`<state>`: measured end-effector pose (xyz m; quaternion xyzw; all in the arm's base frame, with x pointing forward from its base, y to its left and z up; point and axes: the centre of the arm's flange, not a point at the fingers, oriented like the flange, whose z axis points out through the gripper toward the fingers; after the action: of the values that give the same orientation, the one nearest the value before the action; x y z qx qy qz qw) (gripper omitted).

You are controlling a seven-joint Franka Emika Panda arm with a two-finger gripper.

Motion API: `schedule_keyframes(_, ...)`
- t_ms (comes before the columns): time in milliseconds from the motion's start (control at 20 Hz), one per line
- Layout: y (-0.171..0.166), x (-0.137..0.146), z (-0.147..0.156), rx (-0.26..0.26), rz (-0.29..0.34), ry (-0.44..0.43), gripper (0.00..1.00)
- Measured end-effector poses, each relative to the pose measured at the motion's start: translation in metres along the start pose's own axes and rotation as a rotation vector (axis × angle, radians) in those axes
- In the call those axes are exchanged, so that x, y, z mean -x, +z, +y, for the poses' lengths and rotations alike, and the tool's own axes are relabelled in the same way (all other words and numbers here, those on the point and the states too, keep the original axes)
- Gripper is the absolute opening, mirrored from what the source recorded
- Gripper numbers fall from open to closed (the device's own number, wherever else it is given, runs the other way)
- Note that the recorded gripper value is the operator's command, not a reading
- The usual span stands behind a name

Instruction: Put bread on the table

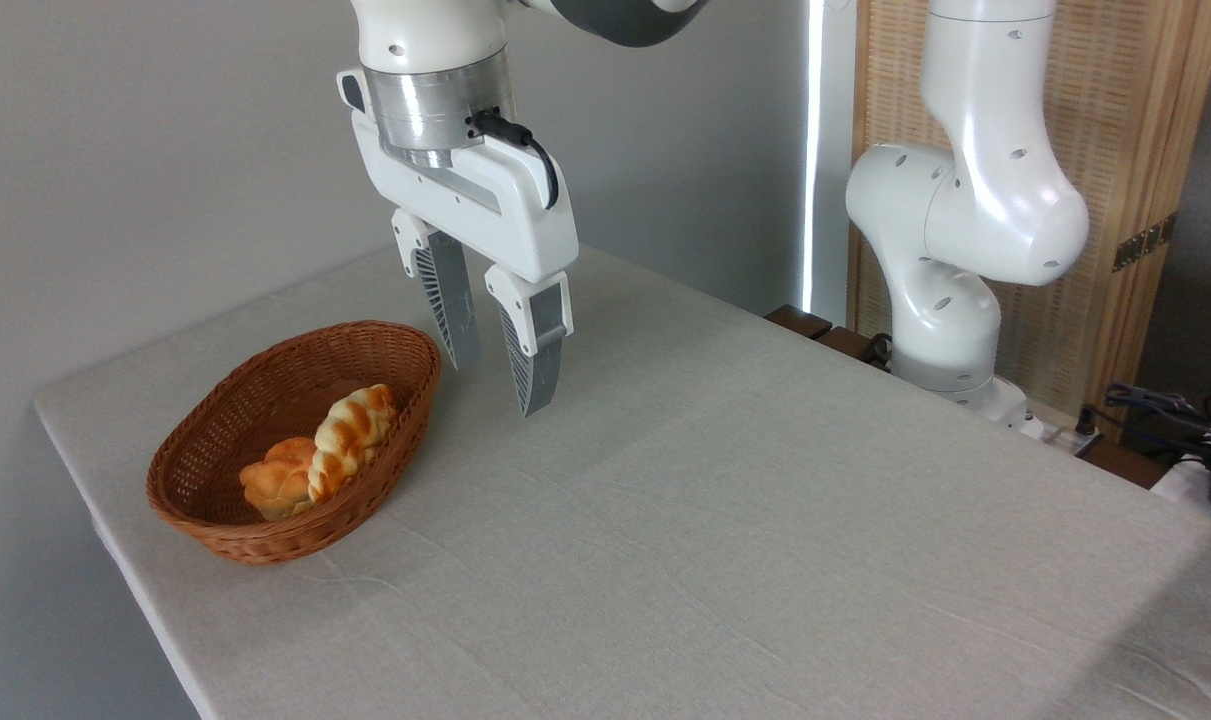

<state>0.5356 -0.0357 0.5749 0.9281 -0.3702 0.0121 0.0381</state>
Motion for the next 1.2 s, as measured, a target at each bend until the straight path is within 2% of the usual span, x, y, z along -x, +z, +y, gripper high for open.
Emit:
schedule_keyframes(900, 0.003, -0.002, 0.001, 0.003, -0.004, 0.005, 1.0)
schedule_keyframes(1050, 0.007, -0.012, 0.013, 0.005, -0.009, 0.022, 1.0)
schedule_keyframes(1200, 0.013, -0.032, 0.02, -0.015, 0.03, -0.041, 1.0)
